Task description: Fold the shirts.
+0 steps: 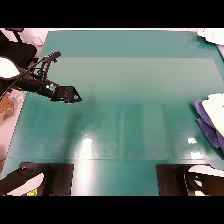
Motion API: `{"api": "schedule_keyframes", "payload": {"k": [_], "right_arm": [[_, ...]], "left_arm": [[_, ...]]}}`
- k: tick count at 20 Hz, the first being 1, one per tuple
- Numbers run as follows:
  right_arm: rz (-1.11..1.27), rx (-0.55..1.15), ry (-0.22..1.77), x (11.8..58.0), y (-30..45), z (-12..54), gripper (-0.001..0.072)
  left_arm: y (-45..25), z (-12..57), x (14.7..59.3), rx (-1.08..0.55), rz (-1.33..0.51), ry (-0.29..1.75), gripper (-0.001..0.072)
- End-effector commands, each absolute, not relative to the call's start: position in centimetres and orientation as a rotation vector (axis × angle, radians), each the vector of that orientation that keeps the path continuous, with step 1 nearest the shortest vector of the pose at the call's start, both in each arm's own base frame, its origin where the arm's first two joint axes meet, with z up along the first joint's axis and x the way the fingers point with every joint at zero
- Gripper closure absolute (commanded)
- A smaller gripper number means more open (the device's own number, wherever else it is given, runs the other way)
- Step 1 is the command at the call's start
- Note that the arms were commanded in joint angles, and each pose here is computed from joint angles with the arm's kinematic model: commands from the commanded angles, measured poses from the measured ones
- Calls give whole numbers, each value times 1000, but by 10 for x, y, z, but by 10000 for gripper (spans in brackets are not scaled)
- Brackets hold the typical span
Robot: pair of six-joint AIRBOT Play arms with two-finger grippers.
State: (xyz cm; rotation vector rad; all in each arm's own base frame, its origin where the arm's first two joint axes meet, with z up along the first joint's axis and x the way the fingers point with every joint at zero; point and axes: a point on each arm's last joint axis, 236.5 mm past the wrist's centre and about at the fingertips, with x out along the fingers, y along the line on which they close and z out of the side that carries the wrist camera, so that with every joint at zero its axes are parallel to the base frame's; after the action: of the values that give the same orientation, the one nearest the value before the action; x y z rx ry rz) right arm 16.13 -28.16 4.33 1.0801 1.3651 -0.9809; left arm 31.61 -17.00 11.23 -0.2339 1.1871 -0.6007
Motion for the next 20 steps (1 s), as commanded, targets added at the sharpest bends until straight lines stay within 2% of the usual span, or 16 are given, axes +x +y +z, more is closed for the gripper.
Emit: {"api": "schedule_keyframes", "payload": {"k": [1, 7, 9, 10, 12, 13, 14, 15, 17, 18, 20], "right_arm": [[-1054, 1102, 1395, 145, -276, 49, -8], [-1273, 947, 1215, 111, -291, 105, -8], [-1245, 861, 1063, 127, -304, 140, 1], [-1120, 807, 970, 159, -305, 161, 59], [-783, 701, 779, 242, -285, 217, 508], [-654, 657, 713, 275, -268, 244, 610], [-540, 621, 679, 305, -245, 264, 691], [-436, 584, 676, 331, -218, 277, 690], [-169, 469, 758, 371, -146, 278, 690], [16, 403, 813, 385, -96, 274, 690], [400, 295, 877, 399, 13, 271, 690]], "left_arm": [[-171, 114, 318, -237, -601, 1177, -5], [-171, 116, 321, -211, -619, 1151, -5], [-172, 120, 323, -197, -629, 1132, -5], [-172, 123, 327, -192, -631, 1113, -5], [-180, 140, 331, -179, -683, 1052, -5], [-185, 150, 331, -173, -714, 1023, -4], [-189, 163, 333, -177, -736, 990, 87], [-195, 178, 335, -182, -765, 950, 325], [-203, 206, 335, -166, -823, 870, 660], [-207, 222, 336, -150, -851, 821, 684], [-212, 252, 341, -159, -865, 733, 685]]}}
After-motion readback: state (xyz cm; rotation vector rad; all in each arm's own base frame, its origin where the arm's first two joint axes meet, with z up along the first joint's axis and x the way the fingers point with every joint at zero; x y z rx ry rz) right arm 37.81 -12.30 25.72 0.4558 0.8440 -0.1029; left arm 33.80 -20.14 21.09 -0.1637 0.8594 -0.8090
